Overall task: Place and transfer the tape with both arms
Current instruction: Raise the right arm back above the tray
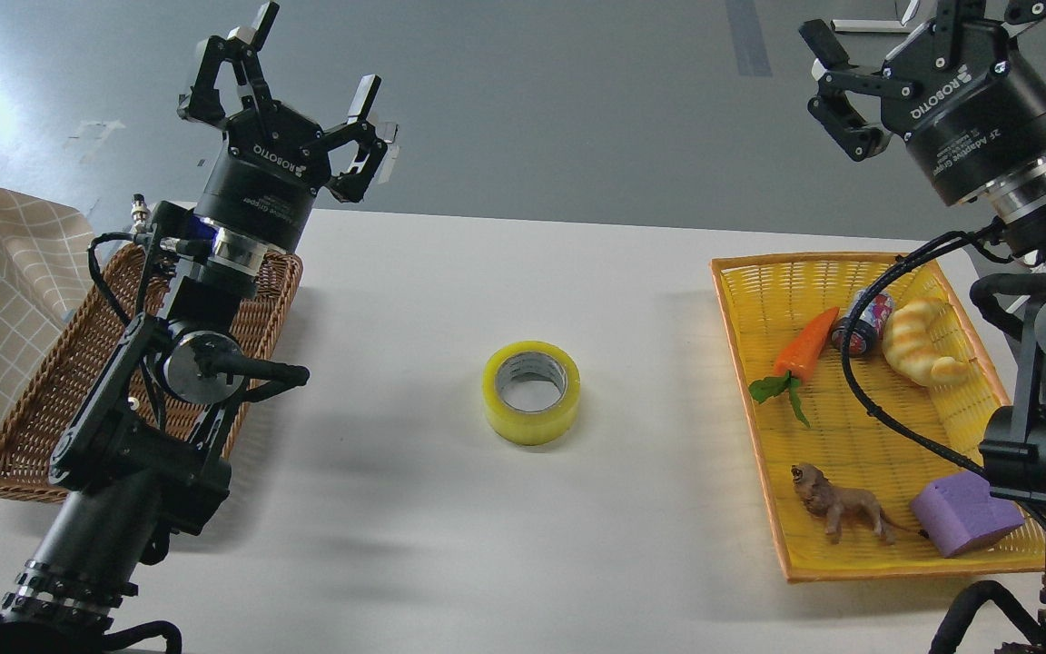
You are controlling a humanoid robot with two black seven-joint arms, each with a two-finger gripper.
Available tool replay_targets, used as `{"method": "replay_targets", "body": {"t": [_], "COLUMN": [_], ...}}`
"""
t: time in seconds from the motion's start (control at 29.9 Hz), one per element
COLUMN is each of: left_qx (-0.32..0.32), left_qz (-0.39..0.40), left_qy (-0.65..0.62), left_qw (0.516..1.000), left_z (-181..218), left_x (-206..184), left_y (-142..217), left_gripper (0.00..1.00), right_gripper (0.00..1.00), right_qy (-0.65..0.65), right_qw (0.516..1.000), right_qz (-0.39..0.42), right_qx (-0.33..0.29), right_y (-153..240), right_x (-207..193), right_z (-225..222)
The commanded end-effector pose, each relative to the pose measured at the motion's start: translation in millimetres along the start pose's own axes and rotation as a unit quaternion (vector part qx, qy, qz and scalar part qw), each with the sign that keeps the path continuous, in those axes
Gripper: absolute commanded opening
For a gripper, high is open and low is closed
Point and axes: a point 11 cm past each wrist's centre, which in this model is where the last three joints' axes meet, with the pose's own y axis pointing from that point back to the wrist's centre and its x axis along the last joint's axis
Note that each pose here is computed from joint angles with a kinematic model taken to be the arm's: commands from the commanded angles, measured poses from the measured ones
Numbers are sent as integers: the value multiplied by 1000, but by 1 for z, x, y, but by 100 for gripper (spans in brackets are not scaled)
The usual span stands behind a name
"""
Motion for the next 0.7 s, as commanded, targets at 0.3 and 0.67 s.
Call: {"method": "replay_targets", "body": {"t": [0.3,0.67], "left_qx": [-16,1], "left_qz": [-16,8], "left_qy": [22,-11], "left_qw": [1000,1000], "left_z": [-6,-2], "left_x": [-16,-11], "left_y": [-10,-11], "left_gripper": [98,98], "right_gripper": [100,100], "right_qy": [-16,-14], "right_qw": [999,999], "right_qz": [1,-14], "right_qx": [-35,-38], "right_y": [-10,-23], "right_x": [-1,-3], "right_z": [24,23]}}
